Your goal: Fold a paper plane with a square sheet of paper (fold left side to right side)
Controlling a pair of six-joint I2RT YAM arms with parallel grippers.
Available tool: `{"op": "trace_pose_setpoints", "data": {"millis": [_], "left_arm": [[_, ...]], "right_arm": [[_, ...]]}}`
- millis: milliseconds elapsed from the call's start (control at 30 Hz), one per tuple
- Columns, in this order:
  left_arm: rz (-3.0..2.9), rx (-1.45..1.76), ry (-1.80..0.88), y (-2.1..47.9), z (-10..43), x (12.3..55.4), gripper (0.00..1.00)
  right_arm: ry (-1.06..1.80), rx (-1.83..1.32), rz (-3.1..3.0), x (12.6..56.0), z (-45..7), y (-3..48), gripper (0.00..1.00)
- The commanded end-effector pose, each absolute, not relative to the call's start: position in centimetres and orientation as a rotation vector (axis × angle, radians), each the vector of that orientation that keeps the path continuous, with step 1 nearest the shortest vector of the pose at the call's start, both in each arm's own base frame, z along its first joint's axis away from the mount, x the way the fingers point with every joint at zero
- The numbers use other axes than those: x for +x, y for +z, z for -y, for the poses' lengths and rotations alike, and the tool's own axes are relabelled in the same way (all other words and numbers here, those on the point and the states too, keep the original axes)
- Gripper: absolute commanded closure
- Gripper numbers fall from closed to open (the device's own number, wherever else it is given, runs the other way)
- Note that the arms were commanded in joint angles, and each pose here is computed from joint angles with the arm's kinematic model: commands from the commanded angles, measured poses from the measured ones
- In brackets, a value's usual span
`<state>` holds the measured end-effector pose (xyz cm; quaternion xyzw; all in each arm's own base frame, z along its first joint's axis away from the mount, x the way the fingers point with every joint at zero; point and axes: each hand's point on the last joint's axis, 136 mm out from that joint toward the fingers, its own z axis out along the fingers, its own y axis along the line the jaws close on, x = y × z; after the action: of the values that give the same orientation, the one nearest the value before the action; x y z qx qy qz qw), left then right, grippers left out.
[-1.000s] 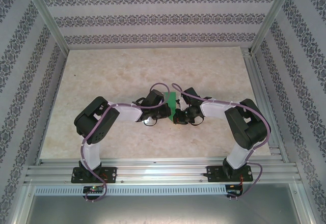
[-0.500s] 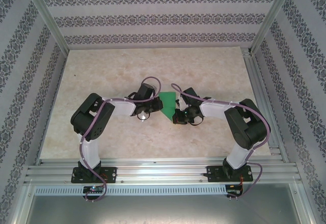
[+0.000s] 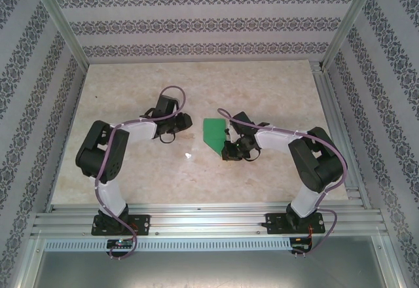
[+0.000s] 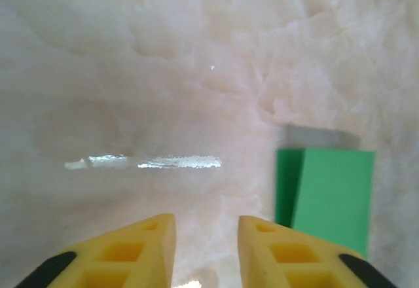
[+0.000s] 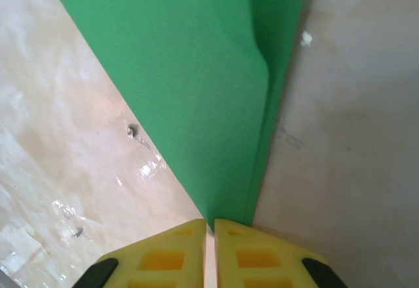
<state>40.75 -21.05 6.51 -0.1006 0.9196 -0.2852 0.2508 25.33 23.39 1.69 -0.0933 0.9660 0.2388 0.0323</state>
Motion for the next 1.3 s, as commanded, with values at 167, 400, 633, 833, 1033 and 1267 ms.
{"op": "trace_pose_setpoints", "data": {"millis": [167, 400, 633, 833, 1033, 1267], "left_arm": [[-2.410, -0.242, -0.870, 13.5, 19.2, 35.7, 0.47], [-2.362, -0.343, -1.143, 12.4, 20.1, 31.4, 0.37], [-2.410, -0.306, -1.239, 10.8, 22.4, 30.9, 0.39], [-2.457, -0.266, -1.270, 9.7, 25.0, 32.0, 0.41], [-2.504, -0.239, -1.267, 8.5, 26.8, 33.9, 0.42], [-2.540, -0.216, -1.290, 6.9, 29.1, 35.9, 0.46]], "right_arm": [[0.607, -0.366, -2.776, 30.3, -22.4, 10.8, 0.72], [0.845, -0.381, -2.712, 32.9, -25.3, 9.7, 0.79], [0.826, -0.341, -2.783, 33.8, -25.2, 5.3, 0.84], [0.752, -0.337, -2.851, 33.8, -23.8, 2.4, 0.85], [0.721, -0.337, -2.885, 33.8, -23.0, 0.8, 0.86], [0.741, -0.335, -2.890, 33.5, -23.0, 0.5, 0.86]]}}
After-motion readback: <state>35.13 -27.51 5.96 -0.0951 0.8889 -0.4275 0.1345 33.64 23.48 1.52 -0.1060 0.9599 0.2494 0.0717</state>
